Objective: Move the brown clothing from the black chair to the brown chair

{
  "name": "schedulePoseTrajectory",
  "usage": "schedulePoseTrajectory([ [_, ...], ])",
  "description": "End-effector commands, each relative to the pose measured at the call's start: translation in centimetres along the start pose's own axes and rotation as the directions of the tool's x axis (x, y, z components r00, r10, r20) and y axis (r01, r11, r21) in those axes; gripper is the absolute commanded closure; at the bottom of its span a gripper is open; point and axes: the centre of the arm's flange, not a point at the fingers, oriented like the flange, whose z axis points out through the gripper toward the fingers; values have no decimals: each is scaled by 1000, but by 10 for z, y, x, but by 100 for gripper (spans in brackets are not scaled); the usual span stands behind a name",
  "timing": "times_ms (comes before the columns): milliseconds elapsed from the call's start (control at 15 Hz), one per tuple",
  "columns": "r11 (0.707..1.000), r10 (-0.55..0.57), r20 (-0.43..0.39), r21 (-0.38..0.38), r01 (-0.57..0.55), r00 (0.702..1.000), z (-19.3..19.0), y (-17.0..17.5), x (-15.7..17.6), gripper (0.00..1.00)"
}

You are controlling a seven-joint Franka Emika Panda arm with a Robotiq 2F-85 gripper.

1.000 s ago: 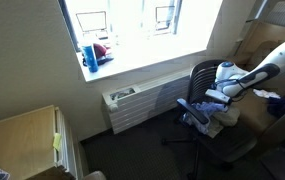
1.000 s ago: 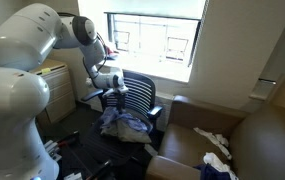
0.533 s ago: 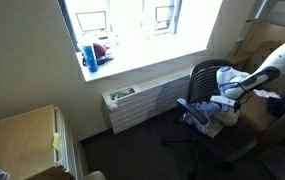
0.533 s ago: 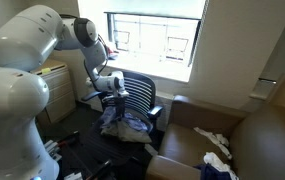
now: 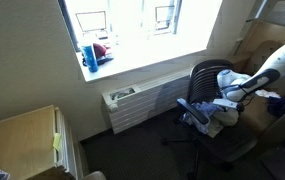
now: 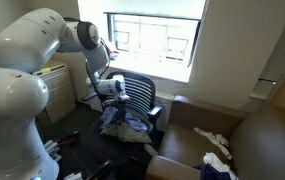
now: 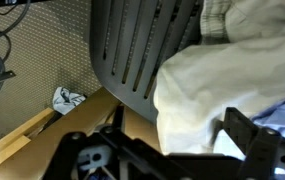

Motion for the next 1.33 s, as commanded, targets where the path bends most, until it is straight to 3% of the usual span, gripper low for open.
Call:
schedulePoseTrajectory([
  [0,991,75,-5,113,-74,997,40,-17,-10,0],
  [133,976,123,-10,181,-119,992,64,-24,-17,0],
  [200,987,89,-2,134,-88,996,39,-13,-13,0],
  [400,987,92,-4,133,-90,996,54,-14,-18,0],
  [467,986,93,-3,138,-92,996,50,-15,-17,25],
  [533,986,86,-5,142,-84,996,49,-16,-17,26],
  [1267,990,66,-10,122,-64,998,64,-16,-19,100],
])
